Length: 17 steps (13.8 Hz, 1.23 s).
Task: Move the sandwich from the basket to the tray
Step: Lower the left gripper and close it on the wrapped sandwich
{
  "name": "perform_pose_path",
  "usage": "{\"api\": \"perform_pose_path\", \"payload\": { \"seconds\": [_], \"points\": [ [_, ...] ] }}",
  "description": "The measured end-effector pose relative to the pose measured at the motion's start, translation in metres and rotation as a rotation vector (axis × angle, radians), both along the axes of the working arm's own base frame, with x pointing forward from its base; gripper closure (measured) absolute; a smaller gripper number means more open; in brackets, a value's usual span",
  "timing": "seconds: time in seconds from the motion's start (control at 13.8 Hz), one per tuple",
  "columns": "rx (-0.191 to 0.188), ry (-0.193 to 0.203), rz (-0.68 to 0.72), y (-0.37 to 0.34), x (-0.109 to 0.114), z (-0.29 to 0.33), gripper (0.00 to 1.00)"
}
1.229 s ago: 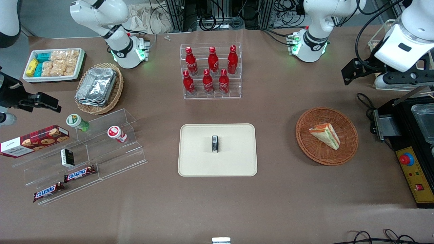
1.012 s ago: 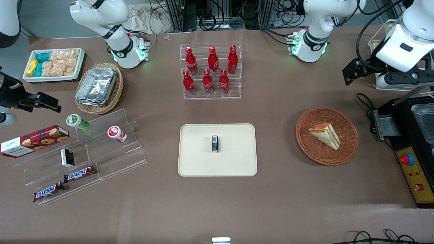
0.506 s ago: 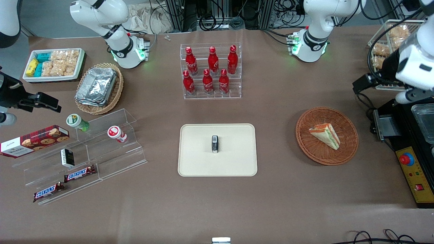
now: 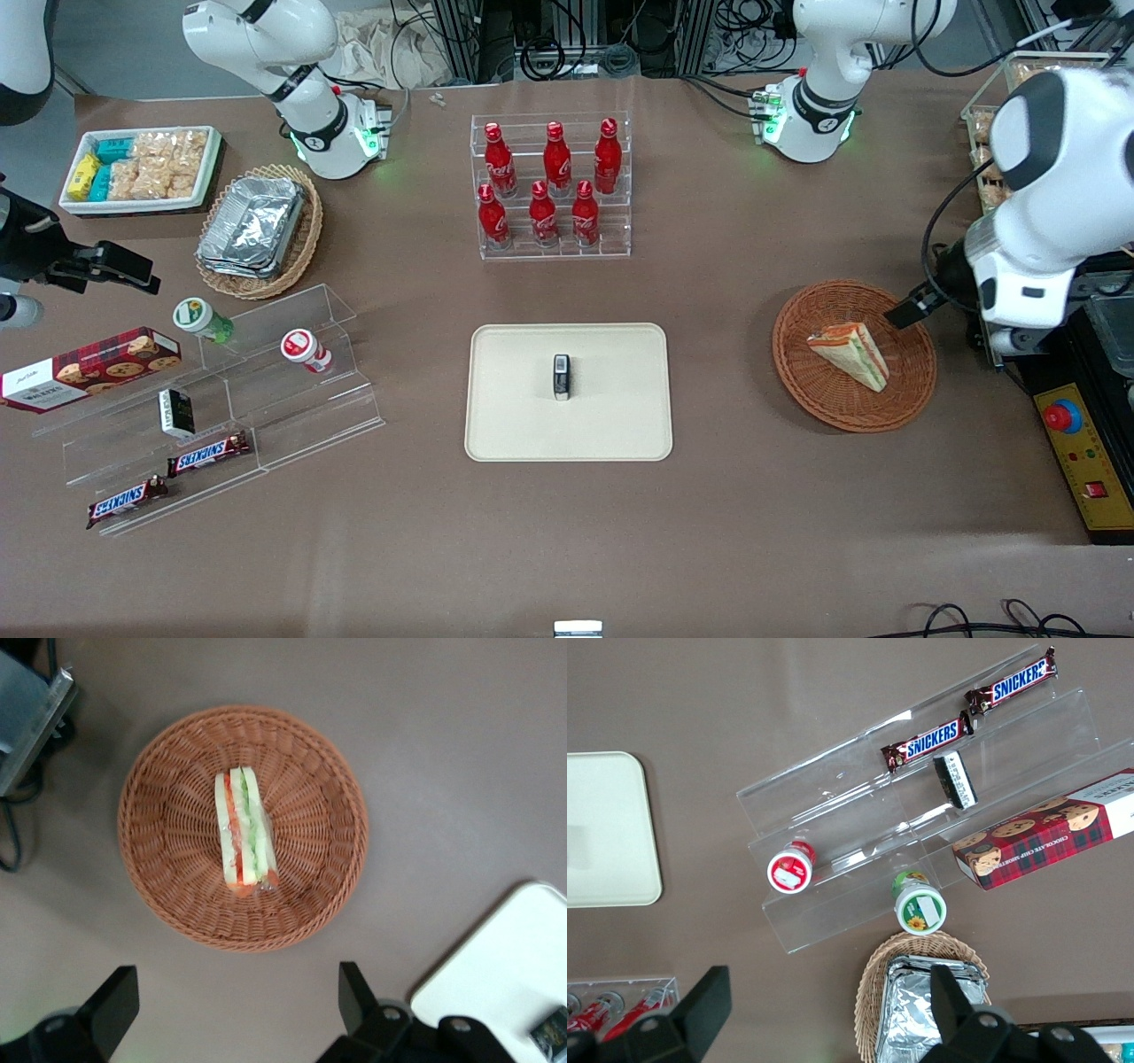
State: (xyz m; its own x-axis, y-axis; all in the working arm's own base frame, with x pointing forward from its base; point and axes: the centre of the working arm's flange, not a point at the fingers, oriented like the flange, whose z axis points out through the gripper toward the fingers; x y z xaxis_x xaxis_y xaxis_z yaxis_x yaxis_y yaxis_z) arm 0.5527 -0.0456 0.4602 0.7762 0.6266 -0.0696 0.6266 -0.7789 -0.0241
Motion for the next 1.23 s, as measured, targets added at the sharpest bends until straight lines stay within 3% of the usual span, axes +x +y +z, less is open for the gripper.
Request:
{"api": "perform_pose_path", "payload": {
  "seconds": [0.29,0.51,0.94,1.23],
  "points": [
    [0.014,0.032,0.130,0.006,-0.022,-0.093,0.00],
    [0.027,0.064,0.183,0.024,-0.023,-0.137,0.00],
    [0.034,0.038,0.226,0.040,-0.011,-0.187,0.00],
    [0.030,0.046,0.239,0.039,-0.011,-0.209,0.00]
  ]
}}
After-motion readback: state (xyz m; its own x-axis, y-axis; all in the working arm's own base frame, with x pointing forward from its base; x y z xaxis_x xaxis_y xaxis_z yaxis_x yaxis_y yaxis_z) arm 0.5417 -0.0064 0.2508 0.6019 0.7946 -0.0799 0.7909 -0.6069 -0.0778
